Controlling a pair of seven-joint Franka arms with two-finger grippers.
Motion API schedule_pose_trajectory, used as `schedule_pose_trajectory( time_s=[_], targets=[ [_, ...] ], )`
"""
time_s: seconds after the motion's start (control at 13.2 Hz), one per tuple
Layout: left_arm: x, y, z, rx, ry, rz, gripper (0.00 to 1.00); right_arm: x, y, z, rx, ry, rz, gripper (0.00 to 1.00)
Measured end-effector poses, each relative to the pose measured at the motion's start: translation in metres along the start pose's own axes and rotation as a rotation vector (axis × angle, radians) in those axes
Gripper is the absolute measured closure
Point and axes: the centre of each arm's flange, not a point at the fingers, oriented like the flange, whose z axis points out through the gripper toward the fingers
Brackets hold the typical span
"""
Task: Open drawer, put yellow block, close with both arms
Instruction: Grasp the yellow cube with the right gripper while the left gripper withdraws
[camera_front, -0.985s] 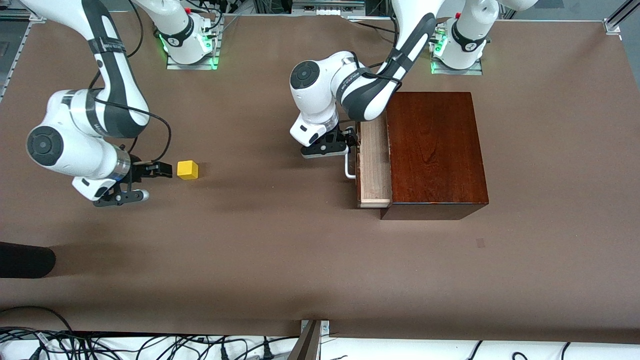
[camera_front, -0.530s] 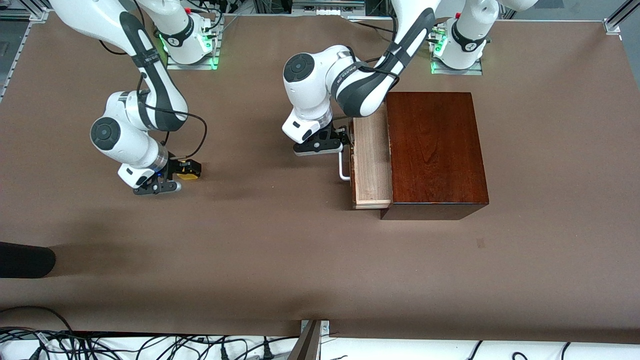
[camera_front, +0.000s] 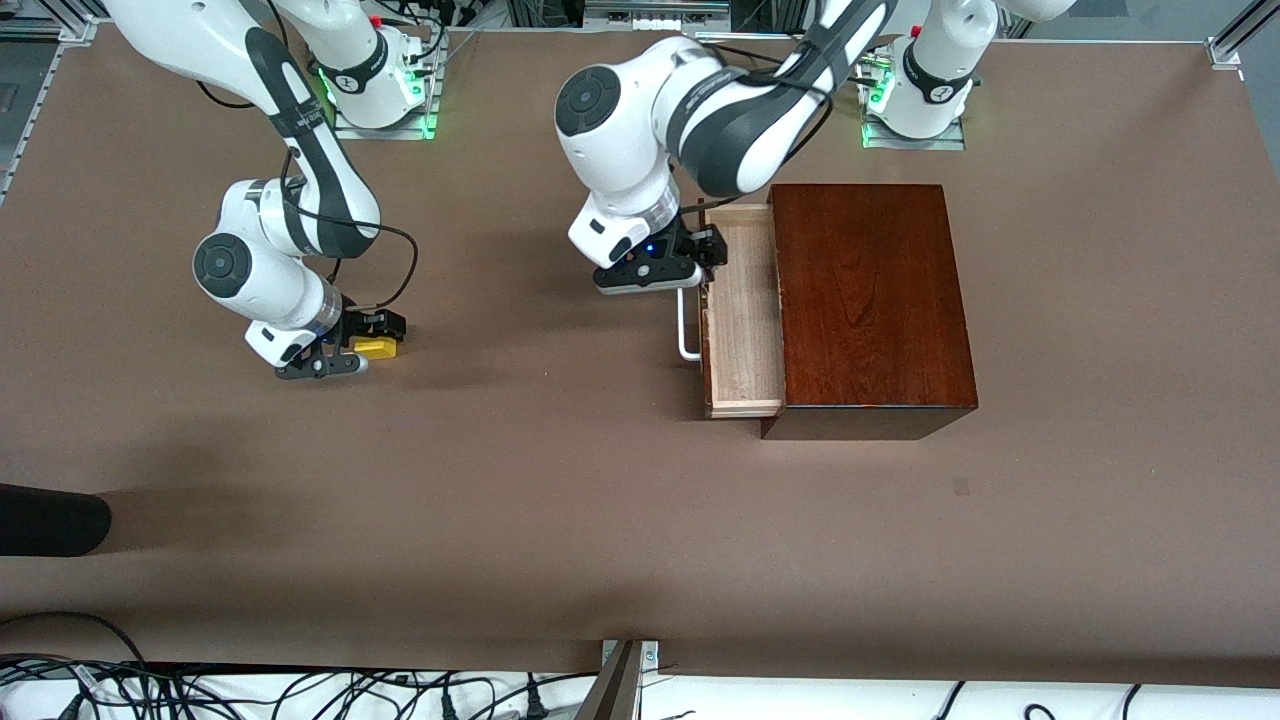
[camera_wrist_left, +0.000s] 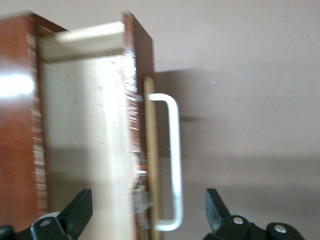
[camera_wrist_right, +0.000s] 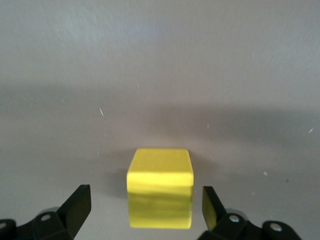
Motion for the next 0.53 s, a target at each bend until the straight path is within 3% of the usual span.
schedule_pose_trajectory(
  time_s=[0.15,0.3,0.38,0.53],
  targets=[
    [0.017,-0.042,-0.019,0.01,-0.015,0.069,0.0,-0.005,0.001,0.007,-0.001,-0.017,0.002,0.04],
    [0.042,-0.096,-0.033,0.005,-0.028,0.135,0.0,-0.007,0.002,0.014,-0.003,-0.025,0.004,0.19],
    [0.053,-0.123,-0.04,-0.005,-0.031,0.165,0.0,-0.006,0.003,0.017,-0.005,-0.022,0.006,0.2],
    [0.067,-0.173,-0.052,-0.061,-0.068,0.188,0.0,-0.005,0.008,0.024,-0.008,-0.017,0.013,0.37]
  ],
)
